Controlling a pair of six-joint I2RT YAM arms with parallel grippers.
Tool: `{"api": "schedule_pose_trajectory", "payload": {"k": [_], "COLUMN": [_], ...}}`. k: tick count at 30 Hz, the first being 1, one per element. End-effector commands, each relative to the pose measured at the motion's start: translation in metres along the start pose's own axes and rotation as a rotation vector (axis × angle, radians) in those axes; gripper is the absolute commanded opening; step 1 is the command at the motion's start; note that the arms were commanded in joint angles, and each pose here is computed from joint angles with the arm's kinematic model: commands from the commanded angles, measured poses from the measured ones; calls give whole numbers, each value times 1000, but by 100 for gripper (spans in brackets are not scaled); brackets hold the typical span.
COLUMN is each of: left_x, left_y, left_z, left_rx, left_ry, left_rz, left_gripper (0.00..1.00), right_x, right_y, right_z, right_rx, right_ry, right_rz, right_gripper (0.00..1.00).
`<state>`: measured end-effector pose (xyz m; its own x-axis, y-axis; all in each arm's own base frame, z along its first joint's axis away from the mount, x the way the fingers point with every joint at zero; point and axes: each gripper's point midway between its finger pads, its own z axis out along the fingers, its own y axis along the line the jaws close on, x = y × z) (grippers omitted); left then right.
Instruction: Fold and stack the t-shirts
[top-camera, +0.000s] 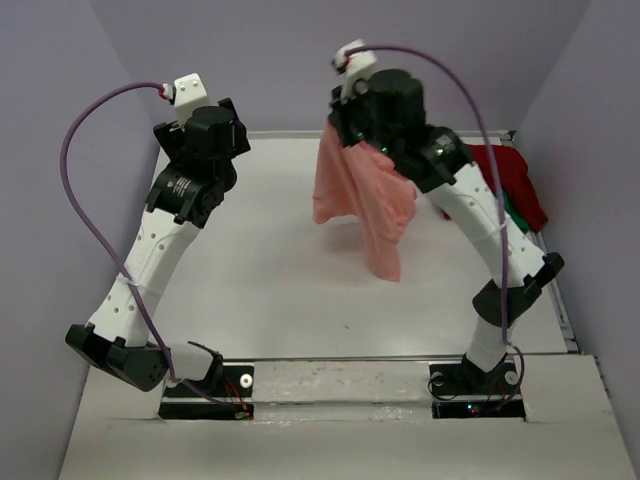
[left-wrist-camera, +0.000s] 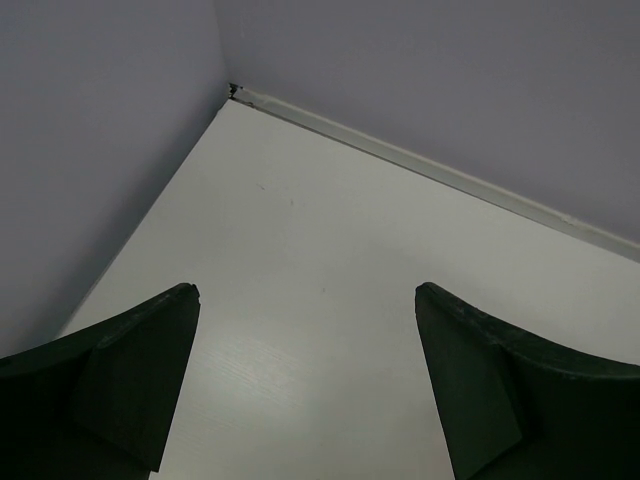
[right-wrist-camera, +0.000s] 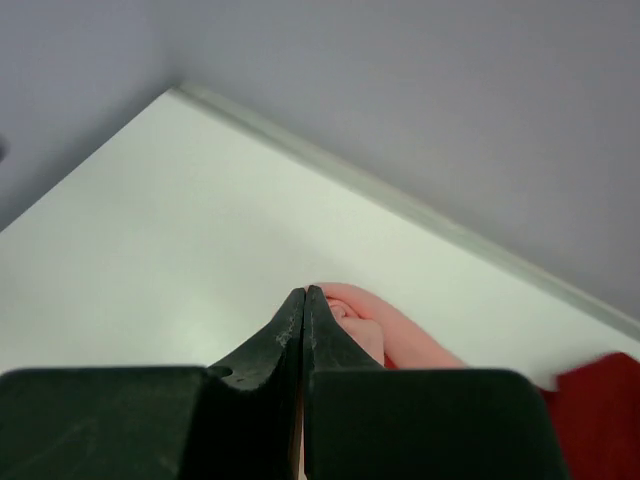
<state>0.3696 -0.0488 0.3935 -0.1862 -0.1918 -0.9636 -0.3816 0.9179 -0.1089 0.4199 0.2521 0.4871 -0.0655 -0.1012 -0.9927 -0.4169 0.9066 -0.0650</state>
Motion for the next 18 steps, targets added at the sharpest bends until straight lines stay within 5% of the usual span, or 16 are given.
{"api": "schedule_pose_trajectory", "payload": {"k": [1, 3, 5, 6, 11, 16, 17, 18], "left_x": [-34, -37, -40, -42, -50, -32, -29, -24], "left_y": [-1, -1, 2, 4, 9, 0, 0, -1], "left_z": [-11, -10, -12, -12, -14, -3, -1, 2], "left_rx": [37, 36, 24, 13, -12, -3, -3, -9], "left_ry": [-74, -77, -85, -90, -110, -68, -63, -60], "left_rz": [-67, -66, -57, -57, -53, -11, -7, -5], "left_gripper": [99, 99, 99, 99, 99, 99, 99, 99], "right_x": [69, 91, 122, 124, 108, 90, 94, 106], "right_y": [134, 178, 192, 189, 146, 23, 3, -34], "right_z": [0, -8, -2, 3, 11, 32, 35, 37], "right_rx": [-281, -332, -301, -268, -112, 118, 151, 232], "right_ry": [170, 226, 312, 304, 237, 222, 234, 256], "right_rz": [-6, -65, -100, -103, -97, 22, 37, 73], "right_gripper": [0, 0, 95, 100, 100, 99, 87, 42]}}
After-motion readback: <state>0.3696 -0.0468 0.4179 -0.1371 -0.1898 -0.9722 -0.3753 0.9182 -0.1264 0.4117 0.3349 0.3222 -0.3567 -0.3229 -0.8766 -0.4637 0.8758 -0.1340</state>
